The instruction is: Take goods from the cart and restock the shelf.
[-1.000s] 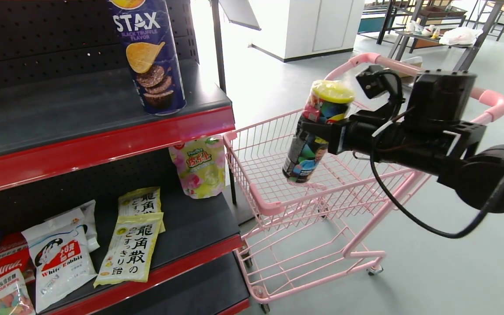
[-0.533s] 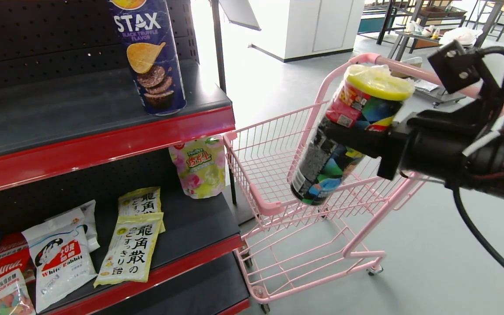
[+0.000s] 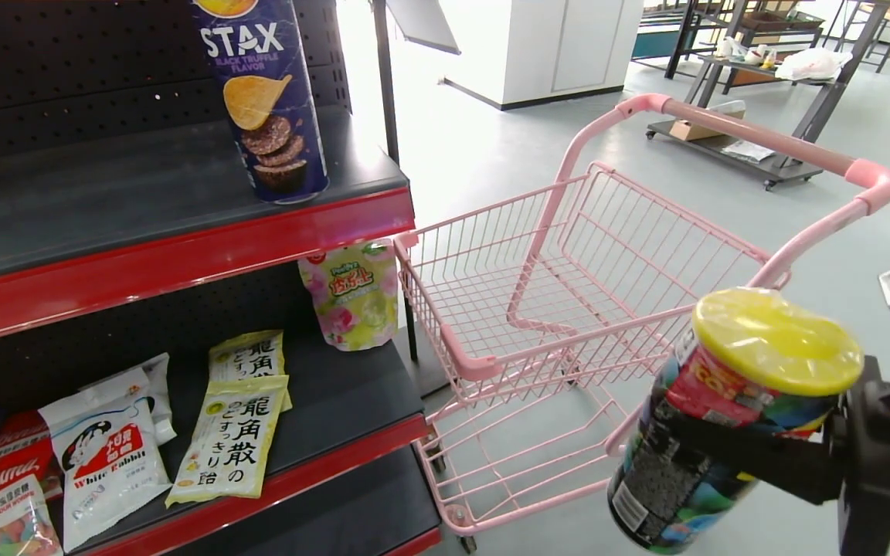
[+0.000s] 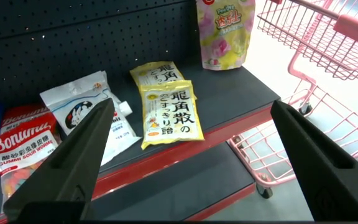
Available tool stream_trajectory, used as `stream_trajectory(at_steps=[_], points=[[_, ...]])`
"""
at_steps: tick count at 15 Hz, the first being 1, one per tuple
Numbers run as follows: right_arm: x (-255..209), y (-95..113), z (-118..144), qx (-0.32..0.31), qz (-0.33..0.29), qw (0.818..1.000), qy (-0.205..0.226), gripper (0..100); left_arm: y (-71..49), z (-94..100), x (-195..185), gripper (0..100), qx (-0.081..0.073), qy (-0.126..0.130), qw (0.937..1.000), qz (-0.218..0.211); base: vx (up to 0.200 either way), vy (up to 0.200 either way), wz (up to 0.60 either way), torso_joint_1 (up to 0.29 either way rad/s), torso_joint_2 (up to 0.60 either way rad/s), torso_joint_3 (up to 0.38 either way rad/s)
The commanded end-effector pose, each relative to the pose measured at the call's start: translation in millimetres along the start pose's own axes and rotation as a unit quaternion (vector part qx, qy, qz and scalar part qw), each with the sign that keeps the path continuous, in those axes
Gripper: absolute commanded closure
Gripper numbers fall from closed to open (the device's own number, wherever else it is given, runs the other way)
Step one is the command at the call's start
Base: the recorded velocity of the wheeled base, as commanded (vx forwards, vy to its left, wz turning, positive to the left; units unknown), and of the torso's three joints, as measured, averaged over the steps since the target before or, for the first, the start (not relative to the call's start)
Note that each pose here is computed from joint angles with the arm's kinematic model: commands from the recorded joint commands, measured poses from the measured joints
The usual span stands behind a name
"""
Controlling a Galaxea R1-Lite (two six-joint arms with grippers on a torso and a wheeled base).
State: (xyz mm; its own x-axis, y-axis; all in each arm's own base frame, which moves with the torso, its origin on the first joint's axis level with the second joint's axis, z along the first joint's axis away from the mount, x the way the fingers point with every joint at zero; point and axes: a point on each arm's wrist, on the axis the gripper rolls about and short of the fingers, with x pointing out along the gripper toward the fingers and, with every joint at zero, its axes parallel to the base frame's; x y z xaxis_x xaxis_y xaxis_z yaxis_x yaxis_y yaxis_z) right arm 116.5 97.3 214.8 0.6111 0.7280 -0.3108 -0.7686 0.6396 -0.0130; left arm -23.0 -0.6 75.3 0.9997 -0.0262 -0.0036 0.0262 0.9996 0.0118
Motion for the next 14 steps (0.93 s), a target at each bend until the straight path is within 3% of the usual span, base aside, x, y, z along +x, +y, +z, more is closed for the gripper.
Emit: stream_trajectory(at_steps=[1,8,14], points=[[-14,10,-6,-0.012,0.021,1.0,-0.009,100,0.0,0.0,0,0,0.0,0.0,1.0,0.0,0.0,0.0,0.0,0.0,0.0,0.0],[0,9,-6,-0.009,0.032,0.999,0.01,100,0.0,0.0,0,0,0.0,0.0,1.0,0.0,0.0,0.0,0.0,0.0,0.0,0.0],[14,-18,14,0.007,-0.033,0.999,-0.016,100,0.0,0.0,0,0,0.0,0.0,1.0,0.0,0.0,0.0,0.0,0.0,0.0,0.0]])
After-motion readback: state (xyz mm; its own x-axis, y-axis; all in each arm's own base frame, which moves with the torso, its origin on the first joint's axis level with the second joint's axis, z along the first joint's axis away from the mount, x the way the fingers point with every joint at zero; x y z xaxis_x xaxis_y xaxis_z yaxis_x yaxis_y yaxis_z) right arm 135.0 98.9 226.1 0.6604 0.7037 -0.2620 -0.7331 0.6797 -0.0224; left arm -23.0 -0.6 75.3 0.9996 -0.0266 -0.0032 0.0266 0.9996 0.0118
